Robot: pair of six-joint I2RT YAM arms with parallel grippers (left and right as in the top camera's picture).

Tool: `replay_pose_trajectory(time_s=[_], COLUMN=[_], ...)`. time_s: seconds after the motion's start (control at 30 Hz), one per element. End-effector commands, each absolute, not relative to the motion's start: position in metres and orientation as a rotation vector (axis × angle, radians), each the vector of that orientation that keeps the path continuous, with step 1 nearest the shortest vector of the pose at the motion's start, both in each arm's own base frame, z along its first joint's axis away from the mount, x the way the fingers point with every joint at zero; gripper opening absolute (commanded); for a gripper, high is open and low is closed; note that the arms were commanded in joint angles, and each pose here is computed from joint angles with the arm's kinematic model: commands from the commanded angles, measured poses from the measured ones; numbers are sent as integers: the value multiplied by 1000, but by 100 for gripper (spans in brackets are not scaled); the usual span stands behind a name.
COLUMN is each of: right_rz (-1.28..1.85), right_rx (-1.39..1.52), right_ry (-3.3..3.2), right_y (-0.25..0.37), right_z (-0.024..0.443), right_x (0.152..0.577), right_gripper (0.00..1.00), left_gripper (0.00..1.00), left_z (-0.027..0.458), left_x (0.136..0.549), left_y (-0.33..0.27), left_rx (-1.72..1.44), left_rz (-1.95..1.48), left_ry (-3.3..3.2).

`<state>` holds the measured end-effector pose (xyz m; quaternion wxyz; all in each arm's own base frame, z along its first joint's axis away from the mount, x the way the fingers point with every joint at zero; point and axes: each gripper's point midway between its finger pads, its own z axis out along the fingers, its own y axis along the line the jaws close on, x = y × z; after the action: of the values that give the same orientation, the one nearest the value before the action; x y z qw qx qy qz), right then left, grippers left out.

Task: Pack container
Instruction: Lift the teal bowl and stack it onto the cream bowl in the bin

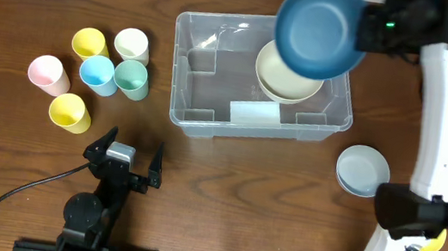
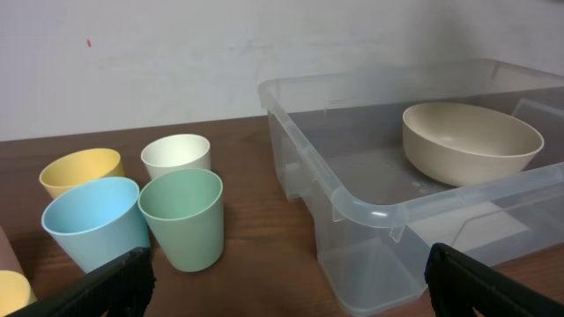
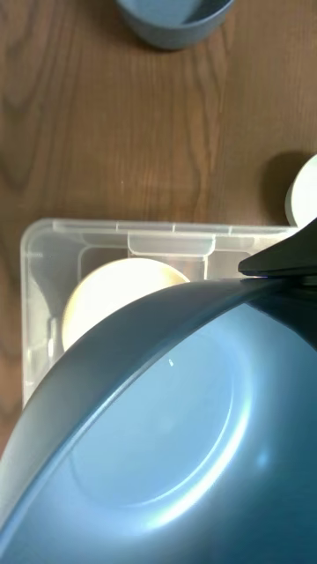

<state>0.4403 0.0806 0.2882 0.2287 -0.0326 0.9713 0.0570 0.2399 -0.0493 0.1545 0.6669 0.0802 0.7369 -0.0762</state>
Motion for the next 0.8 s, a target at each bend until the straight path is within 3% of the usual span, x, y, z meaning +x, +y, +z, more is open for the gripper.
replay_pose_trajectory(time_s=[0.0, 0.43, 0.7, 0.77], right_rz=[39, -27, -42, -43], right_rx=[-73, -70, -75, -75], right_ry=[2721, 2911, 2961, 2965], right_y=[87, 96, 98, 98], right_z=[262, 174, 148, 145], right_x=[449, 467, 471, 472], right_gripper=[1, 1, 2, 19], left_gripper=[98, 98, 98, 98], left_z=[139, 139, 139, 139], left_x=[239, 239, 239, 239], left_y=[-49, -49, -49, -49], left_rx=[193, 193, 192, 192], left_rz=[-166, -166, -166, -166], left_ry=[1707, 1707, 1707, 1707])
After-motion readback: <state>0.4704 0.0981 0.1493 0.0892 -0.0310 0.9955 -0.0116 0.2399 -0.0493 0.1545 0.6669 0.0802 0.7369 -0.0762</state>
